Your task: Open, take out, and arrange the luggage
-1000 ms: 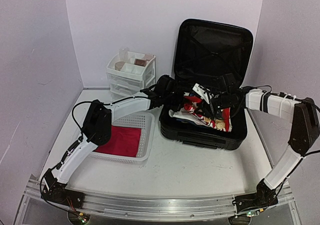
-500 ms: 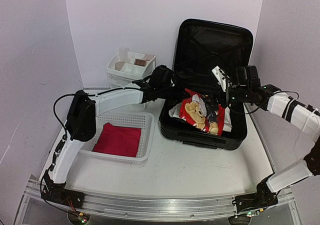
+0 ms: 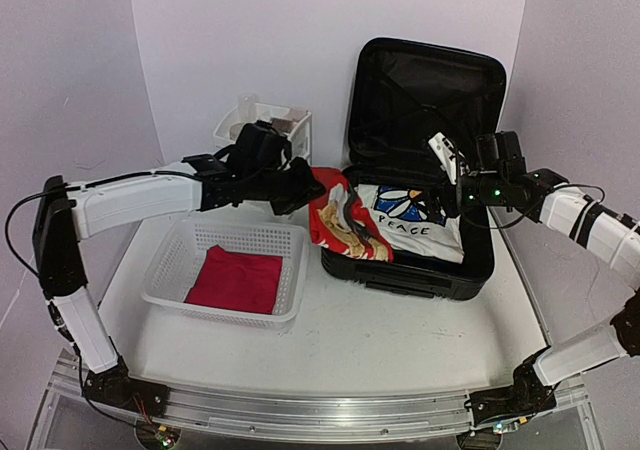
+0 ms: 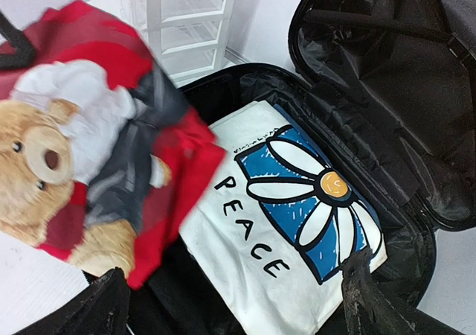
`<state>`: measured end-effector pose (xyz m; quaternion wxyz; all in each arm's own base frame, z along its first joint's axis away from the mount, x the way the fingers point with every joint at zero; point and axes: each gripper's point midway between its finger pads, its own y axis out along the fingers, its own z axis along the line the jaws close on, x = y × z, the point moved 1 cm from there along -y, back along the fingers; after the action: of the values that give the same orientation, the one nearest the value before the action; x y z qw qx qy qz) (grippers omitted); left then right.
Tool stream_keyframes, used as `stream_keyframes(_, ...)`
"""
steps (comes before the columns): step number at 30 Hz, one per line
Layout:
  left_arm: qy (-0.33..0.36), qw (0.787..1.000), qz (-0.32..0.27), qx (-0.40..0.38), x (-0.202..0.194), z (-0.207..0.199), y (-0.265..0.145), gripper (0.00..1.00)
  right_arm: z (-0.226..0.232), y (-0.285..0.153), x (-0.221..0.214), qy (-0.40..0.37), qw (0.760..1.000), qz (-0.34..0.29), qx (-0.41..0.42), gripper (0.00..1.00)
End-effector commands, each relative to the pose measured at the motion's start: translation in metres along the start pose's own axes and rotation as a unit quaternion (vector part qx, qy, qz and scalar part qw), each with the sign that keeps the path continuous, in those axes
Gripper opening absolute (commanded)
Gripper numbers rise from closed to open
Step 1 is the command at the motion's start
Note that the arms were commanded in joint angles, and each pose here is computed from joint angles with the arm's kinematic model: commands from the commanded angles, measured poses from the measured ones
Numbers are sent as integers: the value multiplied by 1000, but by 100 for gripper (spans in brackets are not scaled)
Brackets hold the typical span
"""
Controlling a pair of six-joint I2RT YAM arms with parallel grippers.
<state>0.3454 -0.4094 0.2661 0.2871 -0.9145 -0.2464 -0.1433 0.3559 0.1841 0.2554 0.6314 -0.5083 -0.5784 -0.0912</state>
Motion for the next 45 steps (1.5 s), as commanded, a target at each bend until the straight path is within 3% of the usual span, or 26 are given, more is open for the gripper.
stream_keyframes(1, -6, 997, -77, 11, 24, 3, -66, 0, -6, -10, 22, 1, 1000, -29, -10, 98)
stream_keyframes(16, -26, 991, -63, 112, 5, 128, -136, 0, -4, -11, 28, 10, 1000, -29, 0, 98)
stream_keyframes(22, -2, 989, -34, 141, 11, 170, -143, 0, -4, -15, 26, 9, 1000, -23, 0, 98)
stream_keyframes(31, 111, 980, 23, 166, 20, 213, -132, 0, -3, -26, 22, -1, 1000, -15, -5, 98)
stream_keyframes(40, 183, 957, -7, 224, 43, 242, -136, 0, -3, -27, 20, -10, 1000, -6, -7, 98)
stream_keyframes(45, 156, 957, -7, 243, 42, 261, -131, 0, -3, -25, 20, -12, 1000, -2, -5, 98)
